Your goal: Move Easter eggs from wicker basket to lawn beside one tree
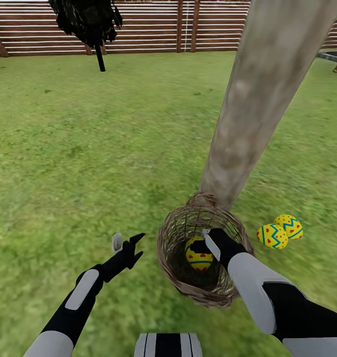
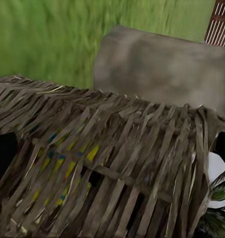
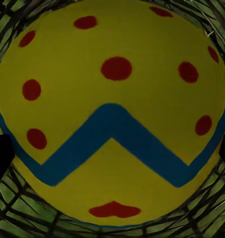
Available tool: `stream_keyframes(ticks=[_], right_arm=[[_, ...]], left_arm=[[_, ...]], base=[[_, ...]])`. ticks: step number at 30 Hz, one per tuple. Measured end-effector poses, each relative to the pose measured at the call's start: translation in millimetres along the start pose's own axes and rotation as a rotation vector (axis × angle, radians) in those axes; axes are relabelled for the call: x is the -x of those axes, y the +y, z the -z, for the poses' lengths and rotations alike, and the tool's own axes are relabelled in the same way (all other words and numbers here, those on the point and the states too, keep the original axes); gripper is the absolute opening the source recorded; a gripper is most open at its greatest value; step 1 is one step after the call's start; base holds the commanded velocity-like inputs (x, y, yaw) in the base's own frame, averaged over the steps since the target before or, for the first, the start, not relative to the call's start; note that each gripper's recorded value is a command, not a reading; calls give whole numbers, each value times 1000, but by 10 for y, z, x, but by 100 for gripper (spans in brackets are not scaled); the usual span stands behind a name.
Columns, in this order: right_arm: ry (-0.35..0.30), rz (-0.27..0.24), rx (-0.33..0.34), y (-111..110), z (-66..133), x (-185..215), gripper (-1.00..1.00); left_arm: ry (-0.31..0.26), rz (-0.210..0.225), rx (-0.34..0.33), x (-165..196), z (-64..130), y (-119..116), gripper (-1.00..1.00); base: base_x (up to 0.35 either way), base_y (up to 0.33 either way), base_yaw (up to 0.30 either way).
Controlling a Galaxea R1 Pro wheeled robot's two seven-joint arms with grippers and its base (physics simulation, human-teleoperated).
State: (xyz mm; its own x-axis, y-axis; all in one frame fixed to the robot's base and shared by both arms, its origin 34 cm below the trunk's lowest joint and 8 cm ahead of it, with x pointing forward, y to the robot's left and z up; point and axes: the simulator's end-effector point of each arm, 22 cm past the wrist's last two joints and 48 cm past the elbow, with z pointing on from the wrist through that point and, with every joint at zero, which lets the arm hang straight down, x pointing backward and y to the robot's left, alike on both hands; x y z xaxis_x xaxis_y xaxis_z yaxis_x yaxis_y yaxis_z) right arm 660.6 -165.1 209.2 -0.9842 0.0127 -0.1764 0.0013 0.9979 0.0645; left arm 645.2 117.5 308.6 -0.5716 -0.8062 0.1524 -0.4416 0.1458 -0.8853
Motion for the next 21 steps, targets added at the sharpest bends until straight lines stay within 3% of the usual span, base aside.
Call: stream_keyframes(ticks=[9,12,16,21], right_arm=[[-44,1,8,-33,216,181,-100],[-25,-5,-3,-173,292,182,-100],[-41,-11,68,-124,412,273,-100],[-62,-22,73,-263,533,356,-100]], left_arm=[[-47,-2,-35,182,112,-222,100],[-48,-8,-45,177,128,-293,100],[-50,-17,-58,178,154,-389,100],[-53,-29,-75,176,187,-515,100]], base=[[-2,0,0],[0,0,0],[0,0,0],[0,0,0]])
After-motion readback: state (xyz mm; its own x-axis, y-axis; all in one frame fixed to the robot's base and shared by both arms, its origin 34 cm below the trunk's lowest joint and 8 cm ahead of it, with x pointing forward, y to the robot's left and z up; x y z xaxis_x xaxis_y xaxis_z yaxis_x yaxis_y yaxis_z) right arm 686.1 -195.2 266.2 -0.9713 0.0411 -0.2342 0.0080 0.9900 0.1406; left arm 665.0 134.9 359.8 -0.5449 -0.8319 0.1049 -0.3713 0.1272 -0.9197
